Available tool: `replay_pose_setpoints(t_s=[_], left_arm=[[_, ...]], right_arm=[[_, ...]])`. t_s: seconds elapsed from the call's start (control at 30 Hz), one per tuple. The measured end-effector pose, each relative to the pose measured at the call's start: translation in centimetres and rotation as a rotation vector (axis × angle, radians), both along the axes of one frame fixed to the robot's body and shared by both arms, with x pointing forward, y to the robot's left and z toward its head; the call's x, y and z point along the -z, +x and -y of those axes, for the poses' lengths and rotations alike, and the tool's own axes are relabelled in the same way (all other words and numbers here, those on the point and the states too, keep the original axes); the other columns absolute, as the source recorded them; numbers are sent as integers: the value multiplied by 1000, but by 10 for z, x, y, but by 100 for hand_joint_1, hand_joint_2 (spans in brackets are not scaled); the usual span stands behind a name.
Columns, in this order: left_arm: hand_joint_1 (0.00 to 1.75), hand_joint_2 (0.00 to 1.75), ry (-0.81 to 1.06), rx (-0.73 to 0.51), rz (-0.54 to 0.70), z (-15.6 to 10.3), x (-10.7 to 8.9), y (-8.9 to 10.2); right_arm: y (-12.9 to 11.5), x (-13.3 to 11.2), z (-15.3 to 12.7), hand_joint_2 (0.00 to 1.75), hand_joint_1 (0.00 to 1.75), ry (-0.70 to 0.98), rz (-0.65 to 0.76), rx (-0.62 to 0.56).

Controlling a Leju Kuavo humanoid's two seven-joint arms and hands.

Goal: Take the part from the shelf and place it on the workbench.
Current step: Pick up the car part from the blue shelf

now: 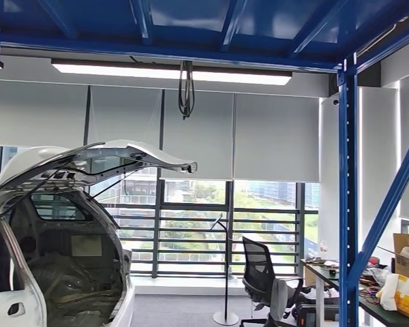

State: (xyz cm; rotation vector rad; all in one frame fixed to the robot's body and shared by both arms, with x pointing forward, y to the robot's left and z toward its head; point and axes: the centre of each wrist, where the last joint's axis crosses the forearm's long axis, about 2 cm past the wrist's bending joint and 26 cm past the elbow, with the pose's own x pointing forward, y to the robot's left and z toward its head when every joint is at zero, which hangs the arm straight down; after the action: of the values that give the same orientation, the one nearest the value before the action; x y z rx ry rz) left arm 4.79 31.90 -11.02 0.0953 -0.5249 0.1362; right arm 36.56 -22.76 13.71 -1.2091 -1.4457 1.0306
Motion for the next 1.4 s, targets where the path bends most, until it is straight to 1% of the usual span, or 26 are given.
replay_pose_setpoints(t_s=[0.4, 0.67, 0.9, 1.07, 1.4], left_arm=[[0, 0, 2, 19, 12, 1, 0, 2], [0, 0, 0, 23, 22, 3, 0, 3], [0, 0, -7, 21, 29, 6, 0, 4], [0, 0, -16, 11, 31, 10, 0, 5], [0, 0, -35, 17, 33, 17, 0, 6]], right_arm=[[17, -6, -12, 175, 0, 16, -27, -42], [29, -15, -27, 175, 0, -9, -33, -82], [35, -19, -43, 175, 0, -8, -67, -127], [39, -18, -56, 175, 0, 12, -121, -184], [39, -12, -83, 175, 0, -1, -220, -355]])
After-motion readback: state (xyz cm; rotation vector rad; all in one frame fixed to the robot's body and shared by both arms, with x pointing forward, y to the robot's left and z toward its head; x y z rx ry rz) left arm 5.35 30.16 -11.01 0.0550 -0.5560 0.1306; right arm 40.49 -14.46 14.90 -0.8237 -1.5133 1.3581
